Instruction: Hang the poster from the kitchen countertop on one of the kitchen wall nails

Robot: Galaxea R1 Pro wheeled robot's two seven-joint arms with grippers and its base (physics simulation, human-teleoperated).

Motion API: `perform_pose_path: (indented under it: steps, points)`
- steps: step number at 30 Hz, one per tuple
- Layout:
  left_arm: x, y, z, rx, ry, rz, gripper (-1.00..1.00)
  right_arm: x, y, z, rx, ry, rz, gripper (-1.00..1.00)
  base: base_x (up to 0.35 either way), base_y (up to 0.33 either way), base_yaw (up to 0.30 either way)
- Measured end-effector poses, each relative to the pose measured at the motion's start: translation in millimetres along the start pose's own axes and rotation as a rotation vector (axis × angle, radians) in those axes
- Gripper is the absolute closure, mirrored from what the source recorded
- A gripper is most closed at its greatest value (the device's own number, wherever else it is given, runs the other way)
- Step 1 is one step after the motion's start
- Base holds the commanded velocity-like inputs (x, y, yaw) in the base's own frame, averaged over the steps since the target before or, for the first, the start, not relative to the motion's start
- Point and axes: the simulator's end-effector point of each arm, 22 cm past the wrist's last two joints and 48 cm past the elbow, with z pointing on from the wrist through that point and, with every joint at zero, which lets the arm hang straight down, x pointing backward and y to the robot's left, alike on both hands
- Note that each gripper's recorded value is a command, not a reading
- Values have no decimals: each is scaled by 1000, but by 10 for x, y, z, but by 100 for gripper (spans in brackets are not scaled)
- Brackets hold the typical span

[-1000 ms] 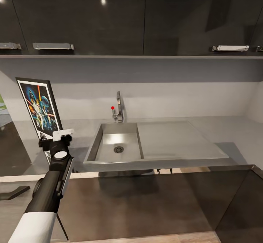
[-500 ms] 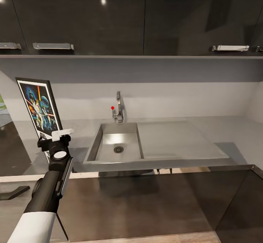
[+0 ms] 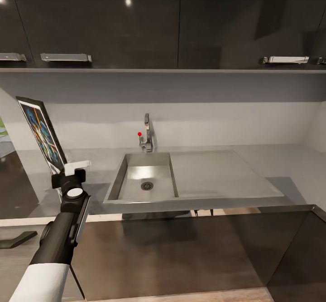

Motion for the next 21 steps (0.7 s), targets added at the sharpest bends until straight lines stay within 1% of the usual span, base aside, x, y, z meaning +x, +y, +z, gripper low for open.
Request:
perform_pose_path:
  steps: [3,6,8,14,15,21]
  points:
    - [1,-5,1,3,1,-9,100,-1,0,0,0,0,0,-100,0,0,0]
    - [-8,12,1,-3,-2,-2,100,-1,1,0,0,0,0,-100,0,0,0]
    - [-8,1,0,2,-1,-8,100,-1,0,0,0,0,0,-100,0,0,0]
    - [-18,14,0,-3,-4,-3,100,-1,1,0,0,0,0,-100,0,0,0]
    - [-16,6,0,1,-3,-9,100,1,0,0,0,0,0,-100,0,0,0]
    - [-20,25,2,-6,-5,-4,100,-1,-2,0,0,0,2,-100,0,0,0]
